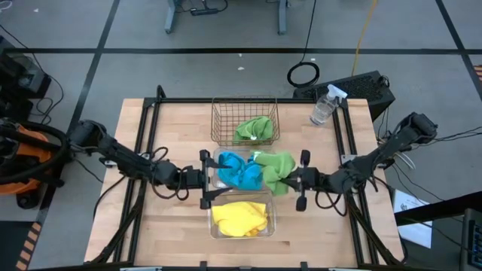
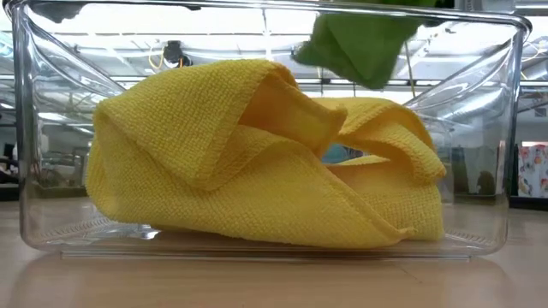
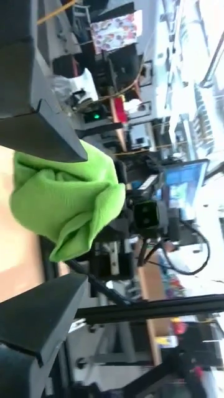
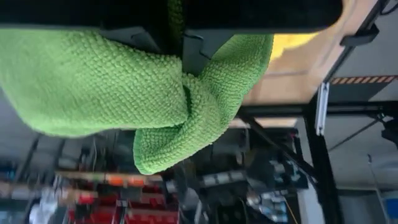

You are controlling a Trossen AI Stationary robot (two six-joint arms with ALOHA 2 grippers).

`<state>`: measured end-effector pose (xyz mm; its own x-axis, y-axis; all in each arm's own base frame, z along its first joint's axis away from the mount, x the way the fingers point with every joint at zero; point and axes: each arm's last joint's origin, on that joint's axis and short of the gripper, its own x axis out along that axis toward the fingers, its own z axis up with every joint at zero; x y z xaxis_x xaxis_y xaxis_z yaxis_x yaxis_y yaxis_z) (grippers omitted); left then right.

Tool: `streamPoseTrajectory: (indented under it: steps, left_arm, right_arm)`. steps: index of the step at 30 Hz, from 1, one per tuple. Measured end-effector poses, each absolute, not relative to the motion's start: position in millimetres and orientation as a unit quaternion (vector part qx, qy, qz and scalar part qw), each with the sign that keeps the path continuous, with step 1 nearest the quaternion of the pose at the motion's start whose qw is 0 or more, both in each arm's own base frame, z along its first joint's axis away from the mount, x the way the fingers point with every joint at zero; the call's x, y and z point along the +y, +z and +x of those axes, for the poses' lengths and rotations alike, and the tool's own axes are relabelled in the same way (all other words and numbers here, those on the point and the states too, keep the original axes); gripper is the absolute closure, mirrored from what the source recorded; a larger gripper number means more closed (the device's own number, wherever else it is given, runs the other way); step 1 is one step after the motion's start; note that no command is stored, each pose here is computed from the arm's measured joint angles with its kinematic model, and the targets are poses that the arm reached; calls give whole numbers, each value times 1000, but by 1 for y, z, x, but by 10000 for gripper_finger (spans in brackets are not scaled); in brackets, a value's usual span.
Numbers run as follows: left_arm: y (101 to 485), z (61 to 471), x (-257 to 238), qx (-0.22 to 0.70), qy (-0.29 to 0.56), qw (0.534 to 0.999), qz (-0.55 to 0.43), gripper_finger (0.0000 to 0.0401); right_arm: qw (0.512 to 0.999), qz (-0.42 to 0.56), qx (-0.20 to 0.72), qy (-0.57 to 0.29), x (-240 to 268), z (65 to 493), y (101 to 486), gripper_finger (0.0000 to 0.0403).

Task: Sort microfiber towel by color & place in baskets
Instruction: Put the green towel into the wire basket

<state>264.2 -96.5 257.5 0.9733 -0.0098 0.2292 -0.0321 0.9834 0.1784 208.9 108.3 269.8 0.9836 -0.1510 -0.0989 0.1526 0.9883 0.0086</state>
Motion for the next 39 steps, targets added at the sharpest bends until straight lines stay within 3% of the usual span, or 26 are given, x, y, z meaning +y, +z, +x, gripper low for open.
streamPoseTrajectory:
  steps: [12,28,33,39]
  left_arm:
    - [253,311,-109,-132,1,988,76,5]
    - [239,359,-124,-38,6,980,193,13]
    - [237,360,-124,-28,5,975,221,76]
    - [237,360,-125,-28,4,973,230,235]
  right_arm:
    - [993,-94,-64,-25,134,245,257,401]
    - [987,-119,-101,-25,140,254,248,400]
    - [987,-118,-102,-26,140,254,248,399]
    - [988,-109,-103,-26,140,254,249,399]
